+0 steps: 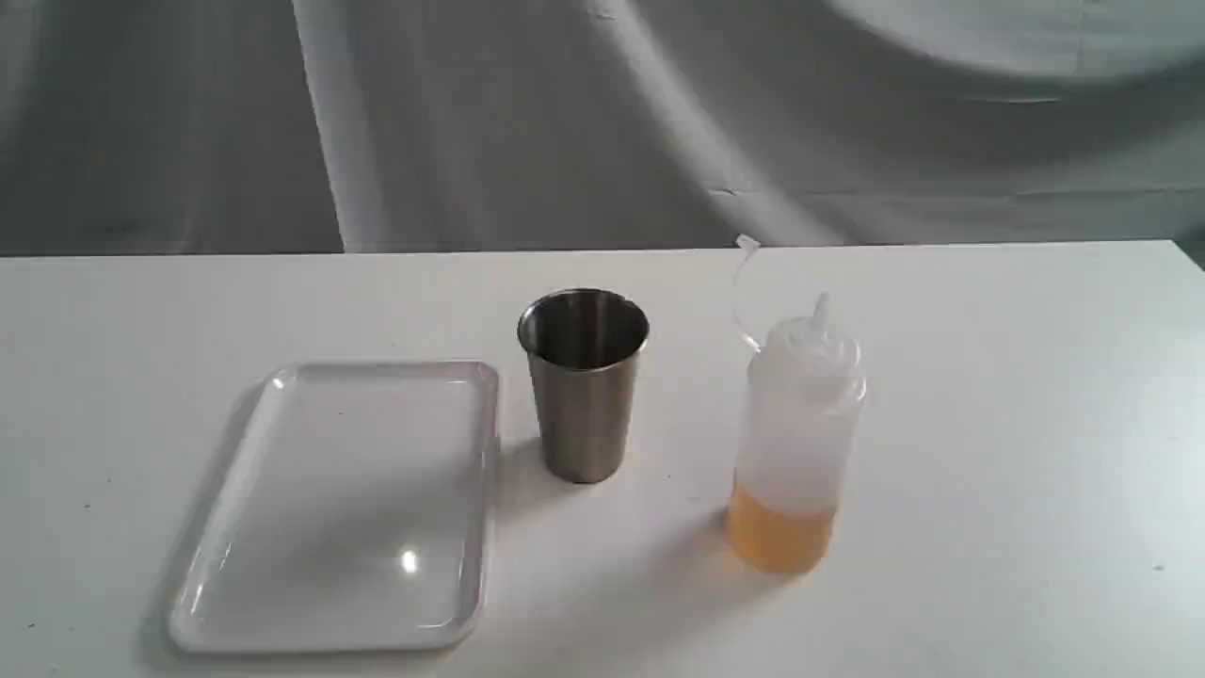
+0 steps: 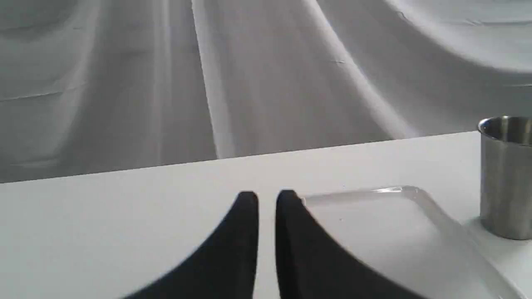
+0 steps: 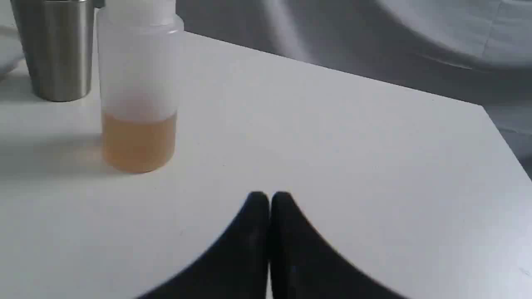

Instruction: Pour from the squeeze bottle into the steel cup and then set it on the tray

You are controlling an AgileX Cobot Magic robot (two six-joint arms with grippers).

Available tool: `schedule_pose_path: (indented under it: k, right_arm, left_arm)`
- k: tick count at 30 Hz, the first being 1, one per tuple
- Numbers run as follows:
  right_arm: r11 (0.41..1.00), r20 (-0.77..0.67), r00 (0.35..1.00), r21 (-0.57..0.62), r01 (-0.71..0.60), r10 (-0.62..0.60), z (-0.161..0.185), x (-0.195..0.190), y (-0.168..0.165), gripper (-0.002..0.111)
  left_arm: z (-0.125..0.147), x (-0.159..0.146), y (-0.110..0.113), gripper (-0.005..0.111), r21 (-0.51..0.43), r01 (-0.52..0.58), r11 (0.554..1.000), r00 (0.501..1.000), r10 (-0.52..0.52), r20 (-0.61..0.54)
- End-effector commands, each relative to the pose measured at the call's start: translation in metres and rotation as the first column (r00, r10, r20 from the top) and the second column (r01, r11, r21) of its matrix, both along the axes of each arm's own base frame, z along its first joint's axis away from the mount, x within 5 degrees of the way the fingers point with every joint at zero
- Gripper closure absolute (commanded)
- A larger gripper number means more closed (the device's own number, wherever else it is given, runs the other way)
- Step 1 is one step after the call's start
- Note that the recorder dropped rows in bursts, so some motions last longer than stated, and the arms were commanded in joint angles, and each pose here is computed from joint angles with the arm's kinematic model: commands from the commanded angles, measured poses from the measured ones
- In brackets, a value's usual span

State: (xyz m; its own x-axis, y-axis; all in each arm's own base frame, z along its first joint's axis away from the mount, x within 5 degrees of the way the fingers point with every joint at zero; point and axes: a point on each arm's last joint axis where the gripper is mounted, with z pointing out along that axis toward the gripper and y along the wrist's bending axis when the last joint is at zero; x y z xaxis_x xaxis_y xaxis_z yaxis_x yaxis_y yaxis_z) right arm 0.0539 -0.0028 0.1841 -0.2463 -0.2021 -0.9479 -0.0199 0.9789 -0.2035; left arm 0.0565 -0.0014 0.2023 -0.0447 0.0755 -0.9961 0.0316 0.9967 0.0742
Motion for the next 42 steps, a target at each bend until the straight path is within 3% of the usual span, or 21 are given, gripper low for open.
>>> schedule_pose_path:
  k: [1, 26, 31, 34, 42]
  right_arm:
    - [1.0, 0.001, 1.0, -0.004, 0.0, 0.0, -0.001, 0.0, 0.0, 0.108]
    - [1.0, 0.003, 1.0, -0.004, 0.0, 0.0, -0.001, 0.0, 0.0, 0.108]
    - [0.996, 0.079, 0.997, 0.087, -0.015, 0.008, 0.006, 0.001, 0.003, 0.108]
    - [0.995, 0.18, 0.984, 0.096, -0.026, 0.008, 0.015, 0.002, 0.003, 0.108]
    - [0.992, 0.239, 0.971, 0.121, -0.032, 0.002, 0.048, -0.002, 0.003, 0.108]
  left_arm:
    - [-0.001, 0.0, 0.0, 0.098, -0.004, 0.005, 1.0, 1.0, -0.005, 0.002]
    - [-0.001, 0.0, 0.0, 0.098, -0.002, 0.005, 1.0, 1.0, -0.005, 0.002]
    - [-0.001, 0.0, 0.0, 0.098, 0.002, 0.005, 1.0, 1.0, -0.005, 0.002]
    - [-0.001, 0.0, 0.0, 0.098, 0.002, 0.005, 1.0, 1.0, -0.005, 0.002]
    - [-0.001, 0.0, 0.0, 0.098, -0.001, 0.005, 1.0, 1.0, -0.005, 0.002]
